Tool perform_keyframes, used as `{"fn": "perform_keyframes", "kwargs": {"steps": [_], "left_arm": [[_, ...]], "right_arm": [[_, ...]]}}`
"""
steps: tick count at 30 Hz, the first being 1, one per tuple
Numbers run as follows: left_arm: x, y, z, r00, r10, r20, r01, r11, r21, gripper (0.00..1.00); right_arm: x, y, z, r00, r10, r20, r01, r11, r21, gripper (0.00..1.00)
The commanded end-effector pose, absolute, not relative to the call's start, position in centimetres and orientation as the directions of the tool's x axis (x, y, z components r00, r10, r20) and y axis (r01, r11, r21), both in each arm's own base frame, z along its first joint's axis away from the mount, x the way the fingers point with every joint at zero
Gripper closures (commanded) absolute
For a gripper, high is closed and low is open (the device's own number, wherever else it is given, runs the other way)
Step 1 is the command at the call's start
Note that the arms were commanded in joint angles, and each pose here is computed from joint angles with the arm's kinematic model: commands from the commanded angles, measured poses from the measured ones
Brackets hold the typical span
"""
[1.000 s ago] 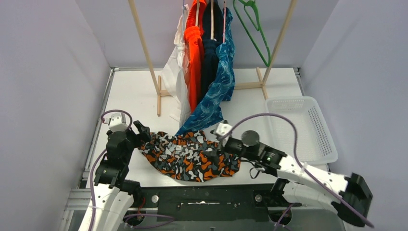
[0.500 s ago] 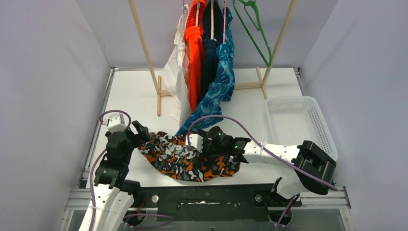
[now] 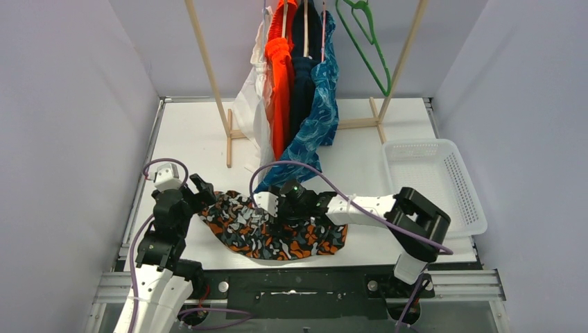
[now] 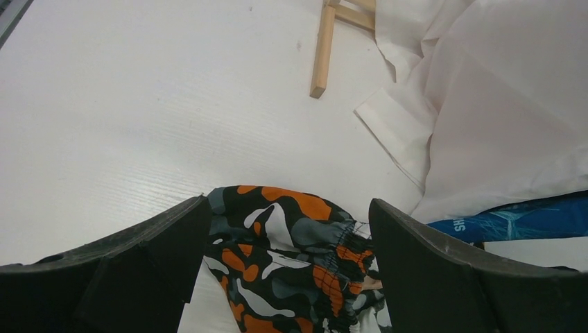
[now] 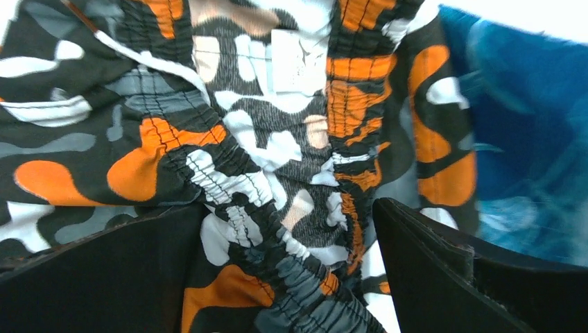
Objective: Remove the shorts from the hanger
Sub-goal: Pick up the shorts at the center of the board.
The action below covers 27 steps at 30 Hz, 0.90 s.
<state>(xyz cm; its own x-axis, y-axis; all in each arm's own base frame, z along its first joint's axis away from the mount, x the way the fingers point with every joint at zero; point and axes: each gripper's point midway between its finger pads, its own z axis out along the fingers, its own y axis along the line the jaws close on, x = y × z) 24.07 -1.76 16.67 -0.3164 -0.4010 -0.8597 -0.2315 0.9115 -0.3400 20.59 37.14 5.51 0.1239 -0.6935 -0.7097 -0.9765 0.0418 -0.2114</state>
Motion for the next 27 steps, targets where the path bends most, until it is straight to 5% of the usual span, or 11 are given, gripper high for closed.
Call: {"fn": "perform_keyframes", "kwargs": {"steps": [1, 8, 13, 27], "left_arm": [[24.5, -1.6, 18.0, -0.271, -0.407, -0.872, -0.221, 0.908, -0.355, 0.15], [24.5, -1.8, 18.3, -0.262, -0.4, -0.878, -0.197, 0.913, -0.357, 0.15], [24.4, -1.7, 18.6, -0.25, -0.4, -0.882, -0.199, 0.913, -0.357, 0.15], [24.1, -1.1, 19.3, -0.226, -0.41, -0.884, -0.227, 0.904, -0.362, 0.15]], "right_arm": [[20.1, 36.7, 2.9, 0.092, -0.742, -0.664, -0.981, 0.047, -0.188, 0.01], [16.8, 35.4, 1.6, 0.063, -0.748, -0.661, -0.998, -0.027, -0.064, 0.47], [17.1, 35.2, 4.6, 0.093, -0.722, -0.686, -0.993, -0.021, -0.112, 0.98], [15.5, 33.2, 20.6, 0.259, -0.364, -0.895, -0.948, 0.082, -0.308, 0.96]]}}
